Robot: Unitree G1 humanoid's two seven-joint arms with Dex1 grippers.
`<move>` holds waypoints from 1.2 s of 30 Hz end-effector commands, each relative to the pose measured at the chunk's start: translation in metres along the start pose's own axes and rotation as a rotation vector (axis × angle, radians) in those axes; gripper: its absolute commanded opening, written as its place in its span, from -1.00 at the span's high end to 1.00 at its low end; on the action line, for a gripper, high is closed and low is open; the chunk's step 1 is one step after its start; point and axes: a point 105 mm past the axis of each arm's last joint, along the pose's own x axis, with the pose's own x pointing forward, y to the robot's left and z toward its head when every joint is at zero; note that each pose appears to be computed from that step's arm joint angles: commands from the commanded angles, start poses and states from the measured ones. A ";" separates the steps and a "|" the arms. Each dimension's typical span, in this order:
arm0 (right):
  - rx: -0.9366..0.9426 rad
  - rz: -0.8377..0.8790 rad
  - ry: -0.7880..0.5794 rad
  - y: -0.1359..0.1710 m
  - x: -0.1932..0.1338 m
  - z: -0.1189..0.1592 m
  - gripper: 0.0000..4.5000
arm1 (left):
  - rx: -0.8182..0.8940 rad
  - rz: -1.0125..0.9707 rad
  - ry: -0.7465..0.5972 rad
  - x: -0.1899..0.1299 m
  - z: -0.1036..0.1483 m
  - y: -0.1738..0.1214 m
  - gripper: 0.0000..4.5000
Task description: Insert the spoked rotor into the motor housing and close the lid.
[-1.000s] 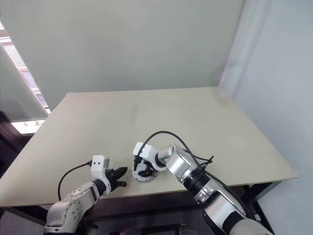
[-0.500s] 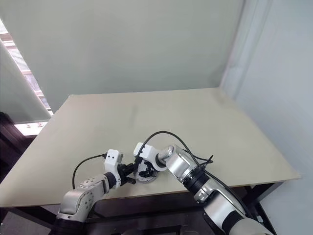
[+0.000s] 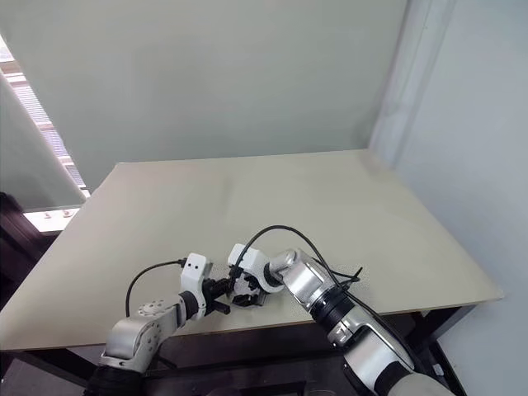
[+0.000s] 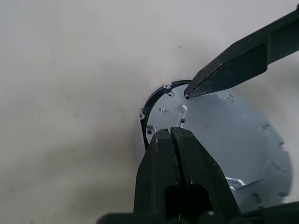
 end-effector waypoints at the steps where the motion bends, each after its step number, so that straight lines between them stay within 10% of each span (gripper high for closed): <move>1: -0.017 -0.037 -0.121 -0.008 -0.009 0.026 -0.99 | -0.010 0.007 0.085 0.002 -0.021 0.001 1.00; 15: 0.204 -0.093 -0.296 -0.039 -0.048 0.043 -0.99 | -0.007 0.015 0.098 0.001 -0.023 0.003 1.00; 25: 0.715 -0.164 -0.276 -0.067 -0.078 -0.018 -0.99 | -0.007 0.011 -0.003 0.001 -0.001 0.001 1.00; 36: 0.263 -0.110 -0.381 -0.039 -0.069 0.003 -0.99 | -0.037 0.138 -0.246 -0.048 0.064 0.052 1.00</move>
